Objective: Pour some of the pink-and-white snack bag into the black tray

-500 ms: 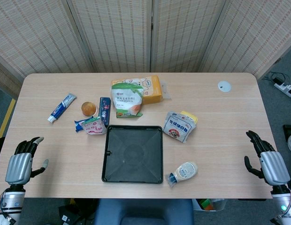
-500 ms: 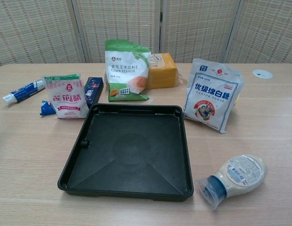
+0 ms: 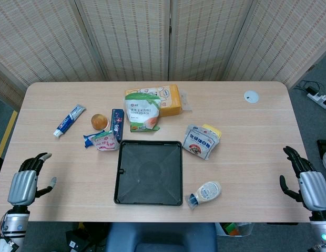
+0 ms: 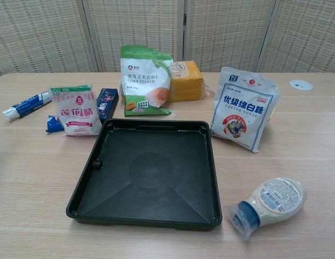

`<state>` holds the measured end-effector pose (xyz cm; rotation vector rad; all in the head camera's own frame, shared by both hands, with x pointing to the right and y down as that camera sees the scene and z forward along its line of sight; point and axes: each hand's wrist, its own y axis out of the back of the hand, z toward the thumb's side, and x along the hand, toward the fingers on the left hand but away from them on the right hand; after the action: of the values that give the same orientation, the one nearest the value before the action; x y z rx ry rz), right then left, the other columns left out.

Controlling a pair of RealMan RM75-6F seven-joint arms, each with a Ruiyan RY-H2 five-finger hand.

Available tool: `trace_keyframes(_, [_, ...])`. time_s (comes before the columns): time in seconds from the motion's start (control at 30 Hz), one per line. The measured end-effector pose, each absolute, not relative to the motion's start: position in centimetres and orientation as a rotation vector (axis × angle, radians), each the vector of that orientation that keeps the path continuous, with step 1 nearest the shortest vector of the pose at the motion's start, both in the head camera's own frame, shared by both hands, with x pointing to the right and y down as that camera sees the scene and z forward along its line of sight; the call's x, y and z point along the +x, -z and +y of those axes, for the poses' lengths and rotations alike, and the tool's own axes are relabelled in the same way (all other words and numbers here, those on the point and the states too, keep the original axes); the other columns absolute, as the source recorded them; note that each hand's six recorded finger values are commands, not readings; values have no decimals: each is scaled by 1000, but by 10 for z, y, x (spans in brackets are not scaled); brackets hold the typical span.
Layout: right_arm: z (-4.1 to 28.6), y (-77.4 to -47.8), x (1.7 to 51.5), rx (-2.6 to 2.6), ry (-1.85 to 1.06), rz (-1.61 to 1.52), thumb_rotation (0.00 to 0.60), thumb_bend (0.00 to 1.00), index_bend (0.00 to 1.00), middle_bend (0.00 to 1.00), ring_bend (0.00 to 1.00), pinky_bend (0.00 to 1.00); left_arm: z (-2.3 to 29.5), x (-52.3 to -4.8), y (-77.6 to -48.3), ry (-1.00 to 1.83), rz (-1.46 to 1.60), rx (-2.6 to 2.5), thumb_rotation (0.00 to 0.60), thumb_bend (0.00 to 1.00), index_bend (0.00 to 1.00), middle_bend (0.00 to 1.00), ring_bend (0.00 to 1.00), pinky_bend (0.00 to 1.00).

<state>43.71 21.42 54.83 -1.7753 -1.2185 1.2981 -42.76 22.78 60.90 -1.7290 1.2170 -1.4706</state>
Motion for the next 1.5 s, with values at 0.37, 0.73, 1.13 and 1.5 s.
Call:
trace_keyframes(0.37, [219, -533, 443, -1752, -1279, -1231, 600, 550, 0, 91, 225, 199, 195, -408, -663, 1447, 1152, -1945, 600, 339, 171, 259, 532, 639])
trace_keyframes(0.73, [224, -532, 446, -1741, -1293, -1230, 600, 550, 0, 91, 226, 199, 179, -406, -712, 1496, 1142, -2002, 600, 297, 57, 199, 696, 965])
trace_keyframes(1.13, [224, -534, 444, -1743, -1308, -1216, 600, 550, 0, 91, 228, 198, 159, -401, -755, 1526, 1293, -2113, 600, 298, 51, 164, 711, 995])
trace_keyframes(1.5, [225, -534, 444, -1729, -1335, -1211, 600, 550, 0, 91, 227, 198, 141, -376, -784, 1483, 1392, -2187, 600, 297, 187, 247, 753, 995])
